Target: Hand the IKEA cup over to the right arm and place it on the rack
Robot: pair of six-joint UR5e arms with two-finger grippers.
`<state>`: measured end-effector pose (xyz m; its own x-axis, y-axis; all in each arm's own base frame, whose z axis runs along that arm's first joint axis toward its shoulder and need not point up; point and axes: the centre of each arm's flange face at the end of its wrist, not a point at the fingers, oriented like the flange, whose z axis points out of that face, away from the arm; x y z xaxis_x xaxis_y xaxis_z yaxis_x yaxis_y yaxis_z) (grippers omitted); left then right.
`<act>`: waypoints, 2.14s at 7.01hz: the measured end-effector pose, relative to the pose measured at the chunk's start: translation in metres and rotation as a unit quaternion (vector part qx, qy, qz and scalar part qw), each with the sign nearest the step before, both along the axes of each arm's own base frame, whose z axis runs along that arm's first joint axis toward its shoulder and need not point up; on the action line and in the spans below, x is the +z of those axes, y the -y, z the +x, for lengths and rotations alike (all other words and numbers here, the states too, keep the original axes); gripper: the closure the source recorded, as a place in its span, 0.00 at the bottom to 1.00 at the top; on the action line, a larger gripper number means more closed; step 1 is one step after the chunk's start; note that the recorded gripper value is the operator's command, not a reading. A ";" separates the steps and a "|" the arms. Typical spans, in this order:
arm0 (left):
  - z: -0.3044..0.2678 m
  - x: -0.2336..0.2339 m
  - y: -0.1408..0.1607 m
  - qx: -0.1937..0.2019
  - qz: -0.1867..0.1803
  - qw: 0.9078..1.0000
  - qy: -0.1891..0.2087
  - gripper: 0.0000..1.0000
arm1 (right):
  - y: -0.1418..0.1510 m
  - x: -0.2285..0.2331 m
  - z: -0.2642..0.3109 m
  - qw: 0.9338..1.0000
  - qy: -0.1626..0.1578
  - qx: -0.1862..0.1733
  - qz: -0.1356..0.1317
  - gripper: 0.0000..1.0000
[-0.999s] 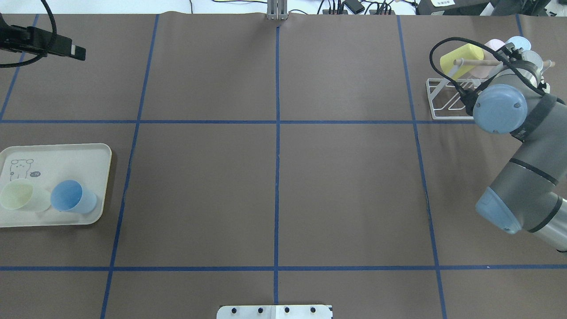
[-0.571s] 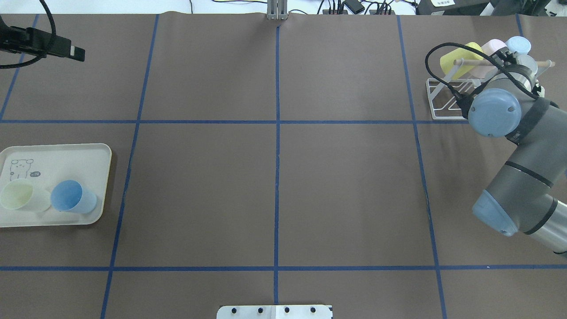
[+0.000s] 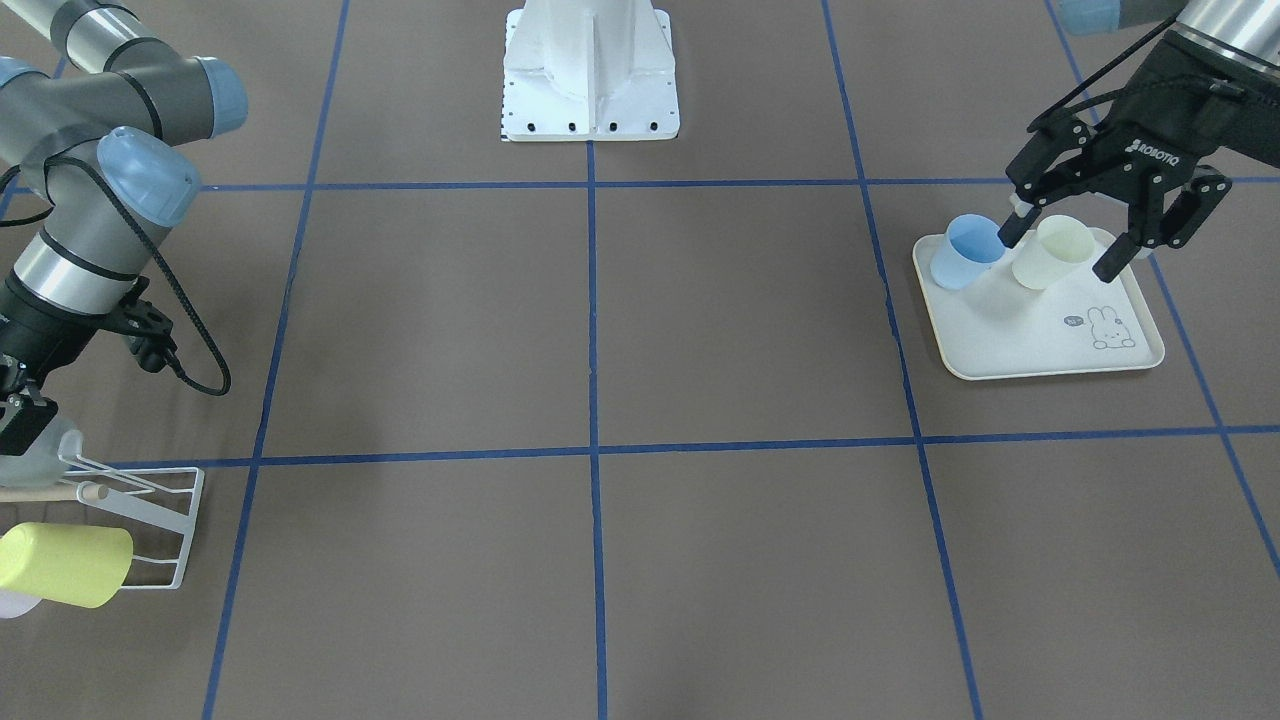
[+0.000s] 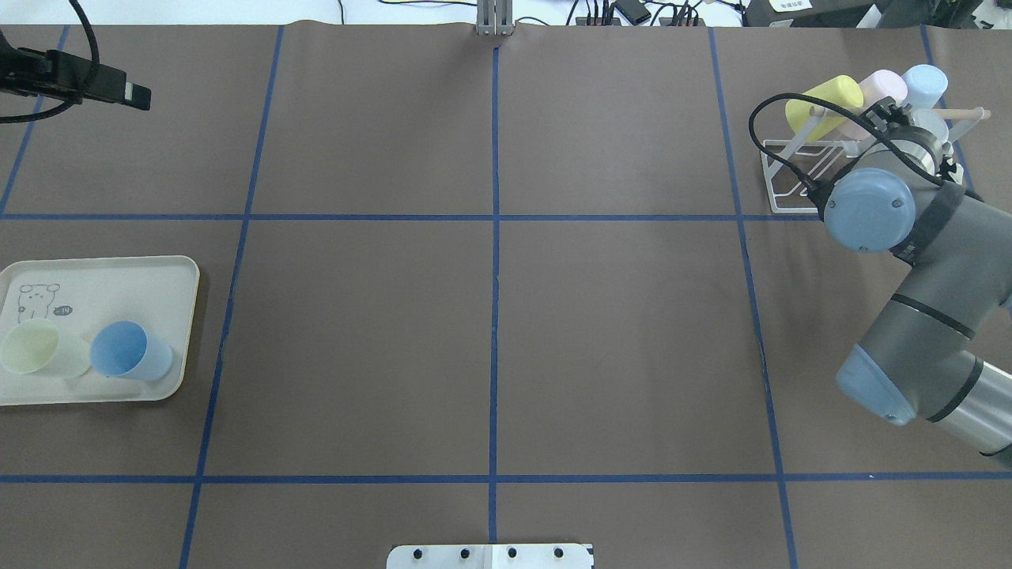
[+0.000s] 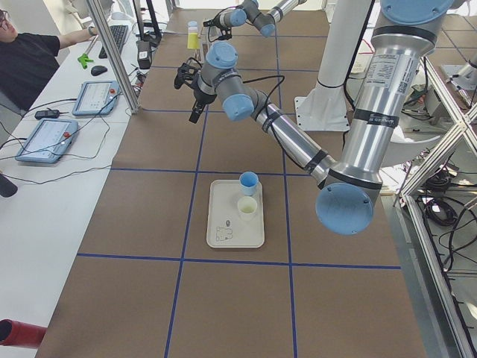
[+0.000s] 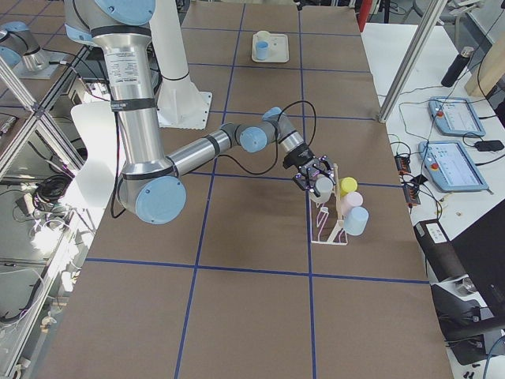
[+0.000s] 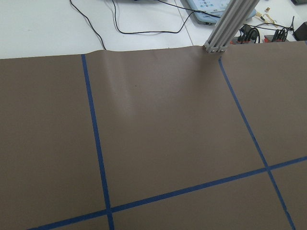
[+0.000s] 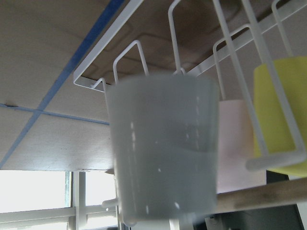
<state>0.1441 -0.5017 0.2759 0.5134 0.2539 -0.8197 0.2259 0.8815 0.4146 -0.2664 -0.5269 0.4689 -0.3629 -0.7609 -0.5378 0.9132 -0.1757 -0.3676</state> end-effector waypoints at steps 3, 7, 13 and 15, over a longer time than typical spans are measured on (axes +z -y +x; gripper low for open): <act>0.000 0.000 0.000 0.000 0.000 1.000 0.000 0.00 | 0.008 -0.022 0.006 1.000 0.000 -0.010 0.012 0.03; -0.002 0.012 -0.002 0.000 0.001 1.000 0.010 0.00 | 0.008 -0.155 0.037 0.974 0.220 0.024 0.055 0.01; -0.020 0.128 -0.041 0.035 -0.008 0.993 0.108 0.00 | -0.047 -0.255 -0.007 0.665 0.661 0.296 -0.180 0.00; -0.035 0.194 -0.077 0.030 -0.009 0.993 0.117 0.00 | -0.071 -0.283 -0.032 0.598 0.694 0.333 -0.225 0.00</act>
<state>0.1094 -0.4251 0.4696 0.6754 0.2752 -0.6841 0.0726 0.8985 0.4330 -0.2984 -0.4558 0.1864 0.6582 -0.6695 0.3443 0.2068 0.6005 0.7724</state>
